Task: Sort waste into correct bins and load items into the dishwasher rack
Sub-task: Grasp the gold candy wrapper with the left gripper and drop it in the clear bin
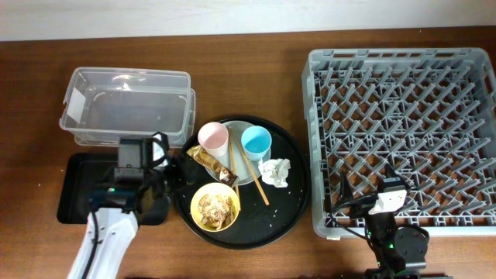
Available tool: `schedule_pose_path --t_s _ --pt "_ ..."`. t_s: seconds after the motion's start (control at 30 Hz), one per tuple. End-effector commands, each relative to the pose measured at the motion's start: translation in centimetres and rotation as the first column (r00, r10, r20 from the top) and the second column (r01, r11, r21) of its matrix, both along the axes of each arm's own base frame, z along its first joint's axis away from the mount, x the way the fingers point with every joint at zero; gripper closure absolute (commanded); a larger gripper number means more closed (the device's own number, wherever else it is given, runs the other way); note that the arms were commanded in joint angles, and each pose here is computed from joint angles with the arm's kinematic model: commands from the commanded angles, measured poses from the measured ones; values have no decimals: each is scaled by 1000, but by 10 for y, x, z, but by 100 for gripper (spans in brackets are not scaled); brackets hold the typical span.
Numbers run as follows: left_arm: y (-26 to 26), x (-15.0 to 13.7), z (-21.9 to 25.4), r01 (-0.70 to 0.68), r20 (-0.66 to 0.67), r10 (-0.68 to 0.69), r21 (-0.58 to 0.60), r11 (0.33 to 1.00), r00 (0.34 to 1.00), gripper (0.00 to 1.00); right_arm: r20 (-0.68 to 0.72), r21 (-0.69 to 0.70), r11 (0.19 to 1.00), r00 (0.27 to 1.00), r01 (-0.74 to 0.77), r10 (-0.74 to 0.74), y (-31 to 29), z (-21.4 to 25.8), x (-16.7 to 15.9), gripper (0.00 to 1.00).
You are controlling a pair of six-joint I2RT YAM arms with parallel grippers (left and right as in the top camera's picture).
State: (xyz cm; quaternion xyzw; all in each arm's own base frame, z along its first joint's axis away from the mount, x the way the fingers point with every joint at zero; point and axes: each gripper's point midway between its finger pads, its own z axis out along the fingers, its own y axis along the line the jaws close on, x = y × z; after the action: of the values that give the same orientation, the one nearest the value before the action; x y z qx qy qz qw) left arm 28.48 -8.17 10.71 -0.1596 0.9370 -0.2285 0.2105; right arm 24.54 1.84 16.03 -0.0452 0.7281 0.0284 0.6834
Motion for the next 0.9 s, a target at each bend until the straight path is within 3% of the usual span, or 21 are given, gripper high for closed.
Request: schedule_pose_path --t_s 0.0,0.1,0.3,0.33,0.43,0.47,0.6,0.73,0.87 --pt "-11 10 -16 -15 -21 15 8 1000 1000 44 -5 4 1000 1000 6 -6 -1 -2 0 2" --pt "-3 23 -44 -71 -55 77 96 993 996 44 -5 4 1000 1000 6 -6 -1 -2 0 2" --pt "-11 49 -71 -78 -38 81 82 994 996 46 -5 4 1000 1000 6 -6 -1 -2 0 2" --pt "-11 51 -72 -78 -34 81 81 994 996 50 -5 4 1000 1000 6 -6 -1 -2 0 2" --pt "-21 54 -71 -57 -15 58 75 996 998 53 -5 4 1000 1000 6 -6 -1 -2 0 2" --pt "-26 54 -70 -46 -5 46 78 996 999 60 -5 4 1000 1000 6 -6 -1 -2 0 2" --pt "-25 47 -77 -45 -6 47 179 983 999 61 -5 4 1000 1000 6 -6 -1 -2 0 2" --pt "-22 44 -81 -49 -14 52 191 980 999 61 -5 4 1000 1000 6 -6 -1 -2 0 2" --pt "-26 45 -80 -42 -4 44 188 981 999 67 -5 4 1000 1000 6 -6 -1 -2 0 2"
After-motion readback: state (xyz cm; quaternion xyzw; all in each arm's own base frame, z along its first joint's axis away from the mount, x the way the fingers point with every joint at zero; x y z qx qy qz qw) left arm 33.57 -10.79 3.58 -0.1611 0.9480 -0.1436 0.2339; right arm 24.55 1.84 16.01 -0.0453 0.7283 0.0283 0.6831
